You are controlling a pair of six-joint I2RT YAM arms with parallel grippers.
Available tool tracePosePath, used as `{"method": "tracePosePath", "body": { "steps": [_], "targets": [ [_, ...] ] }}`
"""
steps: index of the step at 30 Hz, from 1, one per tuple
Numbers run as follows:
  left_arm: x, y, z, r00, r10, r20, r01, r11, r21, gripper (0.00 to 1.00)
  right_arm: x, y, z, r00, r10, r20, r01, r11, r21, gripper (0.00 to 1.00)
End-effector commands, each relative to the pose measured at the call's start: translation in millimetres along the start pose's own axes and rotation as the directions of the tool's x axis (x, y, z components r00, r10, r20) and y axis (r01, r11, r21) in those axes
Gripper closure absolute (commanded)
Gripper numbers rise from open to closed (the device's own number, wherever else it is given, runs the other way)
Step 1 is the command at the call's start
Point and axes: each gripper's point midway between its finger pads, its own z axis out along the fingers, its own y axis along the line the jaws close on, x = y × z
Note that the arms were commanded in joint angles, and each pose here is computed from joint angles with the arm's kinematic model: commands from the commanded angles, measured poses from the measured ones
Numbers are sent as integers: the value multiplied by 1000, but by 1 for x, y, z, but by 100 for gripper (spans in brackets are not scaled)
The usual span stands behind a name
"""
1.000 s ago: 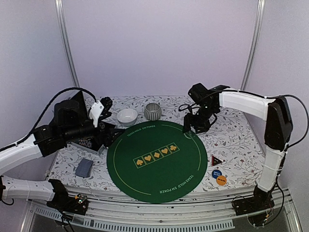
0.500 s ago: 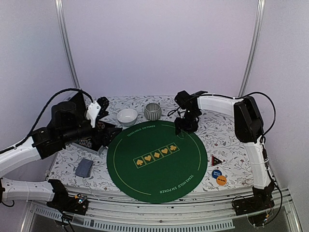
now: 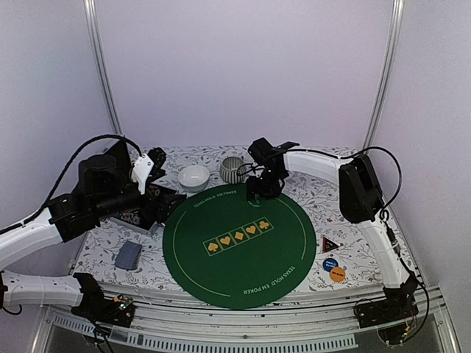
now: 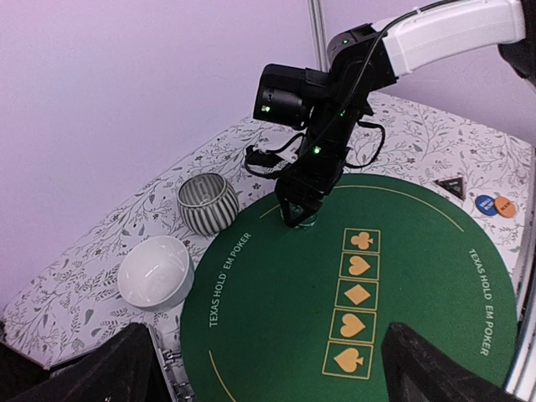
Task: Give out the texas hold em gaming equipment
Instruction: Place the dealer button on the poker table mat.
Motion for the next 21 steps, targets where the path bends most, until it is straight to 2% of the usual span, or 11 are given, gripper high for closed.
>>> {"method": "tracePosePath", "body": {
  "steps": [1, 4, 10, 15, 18, 21],
  "targets": [
    [0, 4, -1, 1000, -8, 13, 8, 1000, -15, 2, 8, 20, 24, 1000, 9, -2, -9, 1000, -29, 72],
    [0, 4, -1, 1000, -7, 13, 7, 1000, -15, 2, 14, 22, 21, 1000, -6, -7, 6, 1000, 6, 71],
    [-1, 5, -2, 1000, -8, 15, 9, 1000, -14, 2, 27, 20, 24, 999, -32, -30, 34, 998, 60, 61],
    [1, 5, -1, 1000, -8, 11, 8, 1000, -16, 2, 21, 29, 30, 999, -37, -10, 37, 999, 16, 43],
    [2, 6, 0, 1000, -8, 7, 8, 1000, -19, 2, 12, 32, 20, 999, -43, 22, 43, 999, 15, 30],
    [2, 6, -1, 1000, -8, 7, 8, 1000, -19, 2, 1, 32, -2, 997, -54, 63, 53, 998, 29, 13]
  ]
}}
